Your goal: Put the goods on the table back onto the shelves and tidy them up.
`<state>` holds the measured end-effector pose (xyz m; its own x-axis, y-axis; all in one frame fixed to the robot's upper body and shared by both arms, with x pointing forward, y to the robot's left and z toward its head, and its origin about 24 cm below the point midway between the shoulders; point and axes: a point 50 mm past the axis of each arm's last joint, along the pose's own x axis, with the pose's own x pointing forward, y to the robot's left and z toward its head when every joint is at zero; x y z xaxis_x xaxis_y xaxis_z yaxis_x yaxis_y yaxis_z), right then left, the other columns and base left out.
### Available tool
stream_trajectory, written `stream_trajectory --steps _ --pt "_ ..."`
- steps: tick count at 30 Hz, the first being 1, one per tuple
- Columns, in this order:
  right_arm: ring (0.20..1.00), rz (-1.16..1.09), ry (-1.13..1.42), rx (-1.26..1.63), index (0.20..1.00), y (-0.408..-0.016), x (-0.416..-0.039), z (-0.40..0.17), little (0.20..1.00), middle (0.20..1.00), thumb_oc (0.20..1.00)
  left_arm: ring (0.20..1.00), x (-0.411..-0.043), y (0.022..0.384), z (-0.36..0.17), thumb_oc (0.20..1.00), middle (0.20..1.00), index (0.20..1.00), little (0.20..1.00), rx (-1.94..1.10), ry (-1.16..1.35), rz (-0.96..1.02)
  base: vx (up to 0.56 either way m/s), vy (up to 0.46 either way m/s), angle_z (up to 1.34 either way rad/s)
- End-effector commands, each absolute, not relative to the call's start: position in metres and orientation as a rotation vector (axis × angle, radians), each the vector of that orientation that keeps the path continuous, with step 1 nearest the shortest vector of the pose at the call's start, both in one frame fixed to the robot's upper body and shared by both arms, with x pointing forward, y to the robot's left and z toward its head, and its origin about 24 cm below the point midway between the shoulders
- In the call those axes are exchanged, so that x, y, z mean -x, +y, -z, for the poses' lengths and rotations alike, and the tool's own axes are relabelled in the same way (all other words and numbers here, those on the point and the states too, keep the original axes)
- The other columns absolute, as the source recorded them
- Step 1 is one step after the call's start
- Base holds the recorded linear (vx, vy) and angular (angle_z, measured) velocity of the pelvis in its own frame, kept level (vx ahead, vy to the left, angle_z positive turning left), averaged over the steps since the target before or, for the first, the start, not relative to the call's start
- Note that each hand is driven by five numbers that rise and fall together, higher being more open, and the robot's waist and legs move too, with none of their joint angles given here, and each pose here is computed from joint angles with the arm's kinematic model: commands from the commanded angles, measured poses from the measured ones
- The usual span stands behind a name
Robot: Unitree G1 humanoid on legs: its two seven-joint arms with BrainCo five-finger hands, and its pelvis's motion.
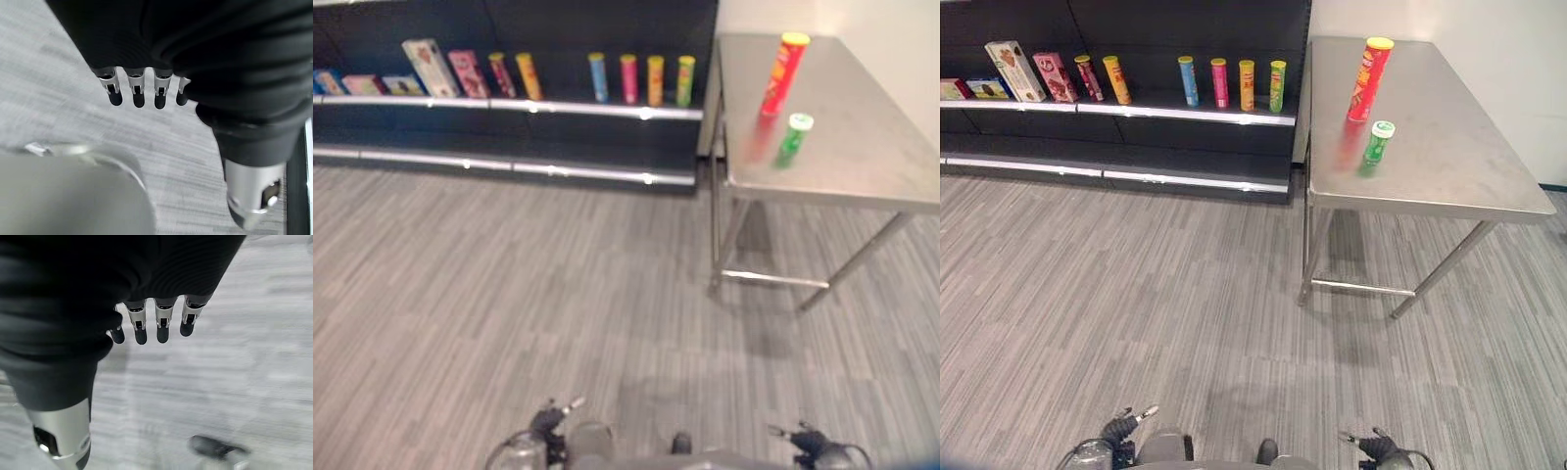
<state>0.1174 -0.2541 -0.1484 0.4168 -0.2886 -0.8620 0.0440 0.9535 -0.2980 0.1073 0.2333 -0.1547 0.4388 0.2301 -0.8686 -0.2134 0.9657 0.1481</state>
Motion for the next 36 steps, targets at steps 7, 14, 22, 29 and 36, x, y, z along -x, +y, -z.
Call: stream_trajectory --steps 7,14,22,29,36 --pt "1.000 0.260 1.132 0.291 1.000 -0.269 -0.103 0.147 1.000 1.000 1.000 1.000 -0.117 0.234 0.152 1.000 1.000 1.000 1.000 -0.059 1.050 -0.263 0.38 0.265 -0.43" --pt "1.000 0.250 1.173 0.276 1.000 -0.267 -0.094 0.151 1.000 1.000 1.000 1.000 -0.108 0.245 0.152 1.000 1.000 1.000 1.000 -0.114 1.089 -0.249 0.33 0.429 -0.35" --pt "1.000 0.277 1.203 0.244 1.000 -0.266 -0.082 0.153 1.000 1.000 1.000 1.000 -0.112 0.256 0.148 1.000 1.000 1.000 1.000 -0.172 1.083 -0.224 0.16 0.327 0.01" --pt "1.000 0.311 1.257 0.231 1.000 -0.271 -0.068 0.156 1.000 1.000 1.000 1.000 -0.111 0.245 0.152 1.000 1.000 1.000 1.000 -0.161 1.096 -0.191 0.26 0.057 -0.04" --pt "1.000 0.378 1.299 0.210 1.000 -0.282 -0.049 0.155 1.000 1.000 1.000 1.000 -0.116 0.233 0.153 1.000 1.000 1.000 1.000 -0.159 1.081 -0.136 0.26 -0.042 -0.01"
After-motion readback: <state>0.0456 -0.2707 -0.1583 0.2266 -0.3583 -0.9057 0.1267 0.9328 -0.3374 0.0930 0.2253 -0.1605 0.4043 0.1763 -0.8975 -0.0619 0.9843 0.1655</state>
